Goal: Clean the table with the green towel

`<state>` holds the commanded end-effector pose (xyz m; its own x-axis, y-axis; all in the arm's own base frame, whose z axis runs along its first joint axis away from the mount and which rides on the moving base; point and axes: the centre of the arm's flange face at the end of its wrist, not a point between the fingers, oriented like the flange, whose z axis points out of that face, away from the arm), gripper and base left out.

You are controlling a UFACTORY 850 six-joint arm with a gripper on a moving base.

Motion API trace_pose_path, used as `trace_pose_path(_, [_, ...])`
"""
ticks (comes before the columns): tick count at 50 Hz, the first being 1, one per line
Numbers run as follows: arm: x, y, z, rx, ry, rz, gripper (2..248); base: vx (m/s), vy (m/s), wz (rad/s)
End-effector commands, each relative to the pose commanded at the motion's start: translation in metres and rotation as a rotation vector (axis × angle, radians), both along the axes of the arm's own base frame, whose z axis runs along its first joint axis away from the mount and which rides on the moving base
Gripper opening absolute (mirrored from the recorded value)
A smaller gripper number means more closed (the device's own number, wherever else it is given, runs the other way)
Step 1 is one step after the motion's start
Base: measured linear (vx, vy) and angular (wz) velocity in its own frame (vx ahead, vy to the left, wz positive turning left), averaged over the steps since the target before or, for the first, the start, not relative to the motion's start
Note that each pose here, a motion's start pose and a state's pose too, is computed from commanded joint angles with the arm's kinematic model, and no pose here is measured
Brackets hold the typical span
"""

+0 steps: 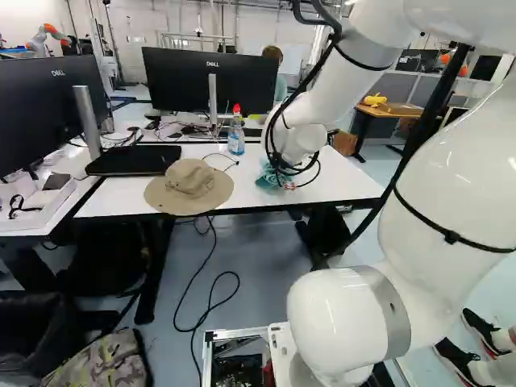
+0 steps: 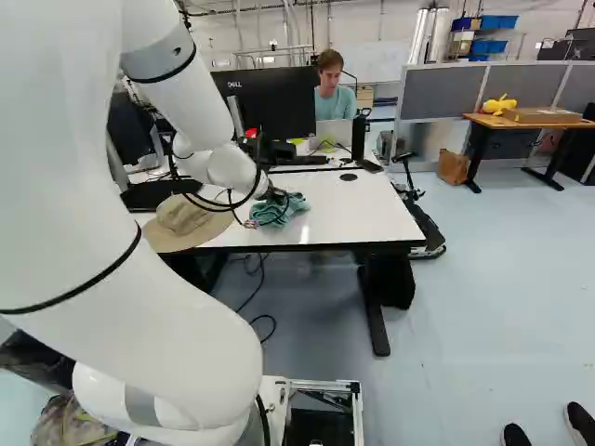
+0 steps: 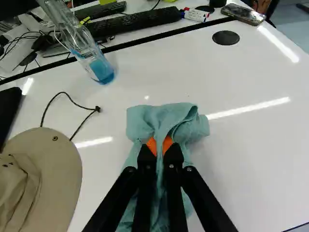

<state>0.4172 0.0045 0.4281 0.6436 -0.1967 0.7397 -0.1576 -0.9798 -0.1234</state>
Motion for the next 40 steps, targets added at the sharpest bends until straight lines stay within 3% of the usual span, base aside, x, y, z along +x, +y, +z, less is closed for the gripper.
trace_pose_path(25, [0.0, -0.001, 0.004, 0.0, -0.01, -0.001, 33, 0.0, 0.0, 0.0])
trace_pose_path(40, [0.02, -0.01, 0.021, 0.001, -0.047, -0.023, 33, 0.0, 0.0, 0.0])
